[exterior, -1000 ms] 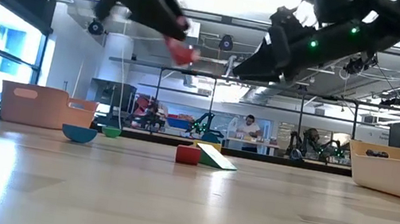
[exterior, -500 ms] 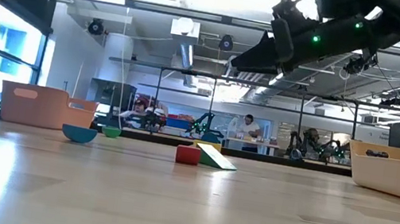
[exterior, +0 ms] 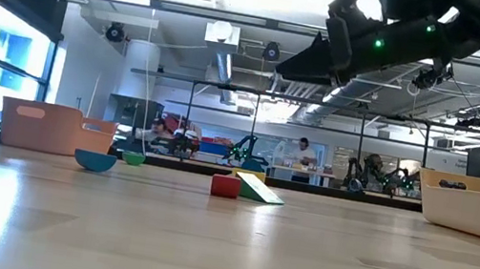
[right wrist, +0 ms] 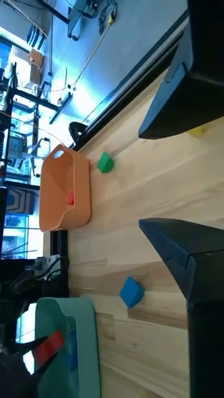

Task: Sort blocks by size
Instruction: Put the red arch block into the blue bin, then put the green triangle block into the orange bin

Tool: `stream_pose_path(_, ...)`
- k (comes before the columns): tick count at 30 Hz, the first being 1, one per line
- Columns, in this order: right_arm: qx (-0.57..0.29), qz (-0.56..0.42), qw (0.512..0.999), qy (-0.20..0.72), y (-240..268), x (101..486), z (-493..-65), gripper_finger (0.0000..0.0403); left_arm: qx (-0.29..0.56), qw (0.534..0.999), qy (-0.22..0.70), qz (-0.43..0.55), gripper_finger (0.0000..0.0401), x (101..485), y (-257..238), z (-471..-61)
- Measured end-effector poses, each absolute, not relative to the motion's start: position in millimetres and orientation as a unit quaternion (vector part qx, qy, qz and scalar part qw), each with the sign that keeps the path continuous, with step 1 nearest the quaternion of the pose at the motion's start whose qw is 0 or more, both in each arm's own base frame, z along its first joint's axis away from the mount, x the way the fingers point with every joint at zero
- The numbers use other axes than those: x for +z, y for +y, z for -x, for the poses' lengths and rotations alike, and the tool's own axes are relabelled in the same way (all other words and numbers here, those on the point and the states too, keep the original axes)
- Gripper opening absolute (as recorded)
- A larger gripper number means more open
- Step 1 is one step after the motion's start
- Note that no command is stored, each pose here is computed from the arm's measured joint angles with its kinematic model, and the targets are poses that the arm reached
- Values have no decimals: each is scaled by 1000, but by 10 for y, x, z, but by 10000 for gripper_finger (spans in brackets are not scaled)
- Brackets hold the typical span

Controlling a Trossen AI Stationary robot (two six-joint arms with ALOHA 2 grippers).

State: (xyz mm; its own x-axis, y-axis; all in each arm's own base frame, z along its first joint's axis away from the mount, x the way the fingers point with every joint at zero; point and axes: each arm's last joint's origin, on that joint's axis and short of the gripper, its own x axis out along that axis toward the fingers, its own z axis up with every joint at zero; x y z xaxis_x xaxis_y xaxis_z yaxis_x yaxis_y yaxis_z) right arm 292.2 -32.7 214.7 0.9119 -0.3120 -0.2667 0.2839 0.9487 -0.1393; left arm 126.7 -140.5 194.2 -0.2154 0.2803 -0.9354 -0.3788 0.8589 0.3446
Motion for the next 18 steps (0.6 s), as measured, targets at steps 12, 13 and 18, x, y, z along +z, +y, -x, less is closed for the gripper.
stream_pose_path(12,-153,43,977,143,-327,2147,-2922,215,274,589,760,16,227,2119,-1381,-1254)
stream_pose_path(13,-153,43,977,143,-327,2147,-2922,215,285,584,760,18,229,2199,-1379,-1267)
stream_pose_path(18,-153,44,977,144,-327,2147,-2922,215,267,678,684,42,227,2605,-1387,-1495)
